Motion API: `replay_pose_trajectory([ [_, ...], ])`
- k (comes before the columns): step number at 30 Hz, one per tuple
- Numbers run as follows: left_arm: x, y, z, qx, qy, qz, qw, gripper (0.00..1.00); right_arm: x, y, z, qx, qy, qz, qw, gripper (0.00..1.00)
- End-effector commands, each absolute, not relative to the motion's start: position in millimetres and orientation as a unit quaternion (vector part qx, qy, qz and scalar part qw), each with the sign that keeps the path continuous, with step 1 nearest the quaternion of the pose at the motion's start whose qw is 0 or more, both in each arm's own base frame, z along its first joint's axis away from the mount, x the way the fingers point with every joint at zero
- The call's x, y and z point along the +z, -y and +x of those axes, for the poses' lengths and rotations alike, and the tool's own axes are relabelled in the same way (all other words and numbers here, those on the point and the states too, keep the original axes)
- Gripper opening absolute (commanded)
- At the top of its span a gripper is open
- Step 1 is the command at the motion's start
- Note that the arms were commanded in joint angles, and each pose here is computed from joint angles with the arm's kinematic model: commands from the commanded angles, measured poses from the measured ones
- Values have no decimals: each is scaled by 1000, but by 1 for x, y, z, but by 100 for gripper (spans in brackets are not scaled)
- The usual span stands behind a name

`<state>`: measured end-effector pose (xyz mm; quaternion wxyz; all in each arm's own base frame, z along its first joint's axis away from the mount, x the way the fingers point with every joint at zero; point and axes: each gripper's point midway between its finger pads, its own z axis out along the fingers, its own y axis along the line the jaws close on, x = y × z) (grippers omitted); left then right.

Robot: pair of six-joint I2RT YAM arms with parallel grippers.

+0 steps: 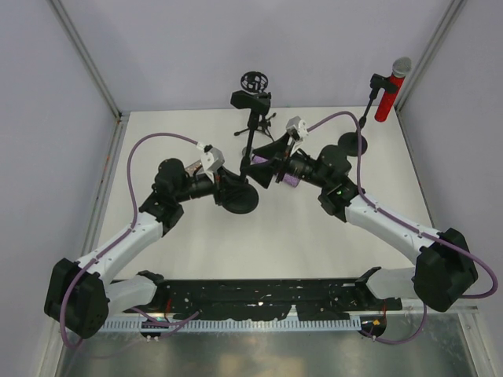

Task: Remove the microphone from the stand

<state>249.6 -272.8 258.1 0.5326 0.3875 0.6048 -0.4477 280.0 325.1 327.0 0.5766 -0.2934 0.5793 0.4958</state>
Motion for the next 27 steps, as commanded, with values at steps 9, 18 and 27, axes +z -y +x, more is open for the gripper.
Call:
replay_pose_trajectory([
  [9, 301, 269, 248, -455, -543, 396, 584, 0, 356, -290, 302, 445, -547, -284, 650, 80],
  [18, 306, 267, 247, -459, -537, 390, 590, 0, 355, -293, 290, 464, -528, -313, 639, 80],
  [27, 299, 267, 251, -451, -542, 394, 589, 0, 392, -296, 243, 551, -457, -333, 614, 80],
])
